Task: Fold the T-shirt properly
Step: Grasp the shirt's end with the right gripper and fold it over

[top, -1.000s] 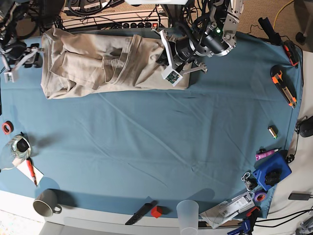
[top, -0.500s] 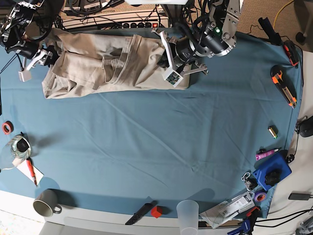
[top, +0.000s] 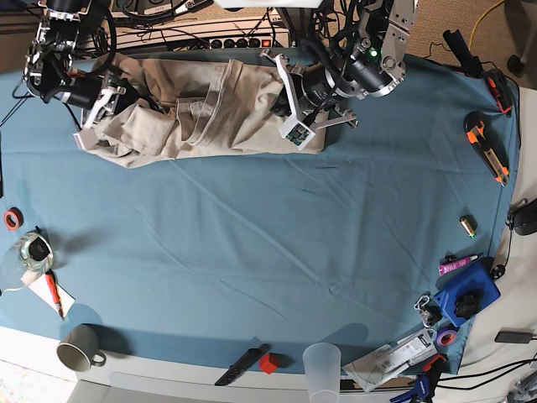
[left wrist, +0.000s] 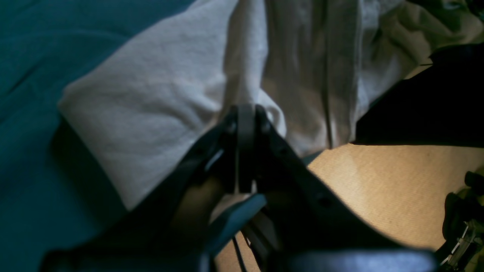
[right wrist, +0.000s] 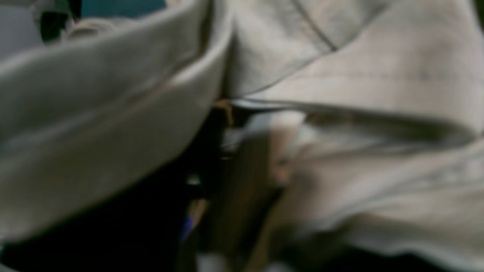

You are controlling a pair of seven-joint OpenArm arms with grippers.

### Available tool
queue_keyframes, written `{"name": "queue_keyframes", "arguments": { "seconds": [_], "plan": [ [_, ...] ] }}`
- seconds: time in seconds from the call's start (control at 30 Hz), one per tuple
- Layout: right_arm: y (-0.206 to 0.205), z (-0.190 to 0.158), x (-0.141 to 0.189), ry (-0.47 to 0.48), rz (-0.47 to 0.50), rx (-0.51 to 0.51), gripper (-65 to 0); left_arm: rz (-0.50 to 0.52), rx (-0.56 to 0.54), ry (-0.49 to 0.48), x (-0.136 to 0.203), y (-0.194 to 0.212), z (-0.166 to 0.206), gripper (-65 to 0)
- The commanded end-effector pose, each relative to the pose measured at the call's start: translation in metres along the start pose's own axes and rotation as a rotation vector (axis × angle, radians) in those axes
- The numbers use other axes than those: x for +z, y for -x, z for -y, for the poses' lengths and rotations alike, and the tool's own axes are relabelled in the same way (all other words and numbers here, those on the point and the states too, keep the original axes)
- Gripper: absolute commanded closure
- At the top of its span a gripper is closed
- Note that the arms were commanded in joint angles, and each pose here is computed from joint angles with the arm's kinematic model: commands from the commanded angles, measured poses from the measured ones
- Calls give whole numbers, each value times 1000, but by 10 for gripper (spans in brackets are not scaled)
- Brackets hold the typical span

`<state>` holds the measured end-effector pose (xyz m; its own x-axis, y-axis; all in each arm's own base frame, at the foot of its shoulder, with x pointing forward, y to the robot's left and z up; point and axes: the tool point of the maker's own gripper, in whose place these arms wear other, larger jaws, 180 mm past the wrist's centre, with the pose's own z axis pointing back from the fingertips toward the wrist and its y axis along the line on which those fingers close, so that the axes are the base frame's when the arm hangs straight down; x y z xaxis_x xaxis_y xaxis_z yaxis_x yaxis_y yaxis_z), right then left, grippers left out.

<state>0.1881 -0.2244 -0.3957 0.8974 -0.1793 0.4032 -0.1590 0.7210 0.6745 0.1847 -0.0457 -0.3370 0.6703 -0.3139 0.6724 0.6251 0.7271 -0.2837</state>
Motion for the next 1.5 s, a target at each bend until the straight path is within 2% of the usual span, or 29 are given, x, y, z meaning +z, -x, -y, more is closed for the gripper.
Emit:
{"name": "queue_keyframes", "arguments": {
  "seconds": [0.0,0.03,0.07,0.2,0.33,0.53,0.63,0.73,0.87,0.97,1.07,1.17,1.3,1.4,1.47],
  "plan": [
    [-1,5,4,35,-36,28,-80,35,-3,11,2,-8,3,0],
    [-4,5,4,37,-32,35,-20,34,-3,11,2,-8,3,0],
    [-9,6,4,41,-25,42,0,34,-2,12,2,-7,4,0],
    [-28,17,10,112,-11,84,0,32,-1,12,2,-7,4,0],
    [-57,45,34,281,22,124,0,30,1,13,2,-6,4,0],
    [-107,76,80,507,123,151,0,17,9,22,6,-5,7,0],
    [-115,80,93,553,119,171,0,26,15,26,13,-3,13,0],
    [-115,80,106,632,74,218,0,37,26,34,23,-1,23,0],
    [-124,47,112,631,111,350,0,98,20,36,46,-11,35,0],
    [-127,21,116,642,124,456,0,89,6,15,50,-3,32,0],
    [-112,16,113,638,91,475,0,45,-30,-31,52,10,22,0],
    [-97,8,102,581,84,461,0,-5,-45,-43,53,21,18,0],
    [-87,-9,89,513,107,462,0,-14,-27,-45,54,24,19,0],
    [-88,-31,76,451,121,510,0,-22,-3,-50,54,27,19,0],
    [-83,-41,64,432,80,553,0,-33,-1,-43,55,31,21,0]
  ]
}}
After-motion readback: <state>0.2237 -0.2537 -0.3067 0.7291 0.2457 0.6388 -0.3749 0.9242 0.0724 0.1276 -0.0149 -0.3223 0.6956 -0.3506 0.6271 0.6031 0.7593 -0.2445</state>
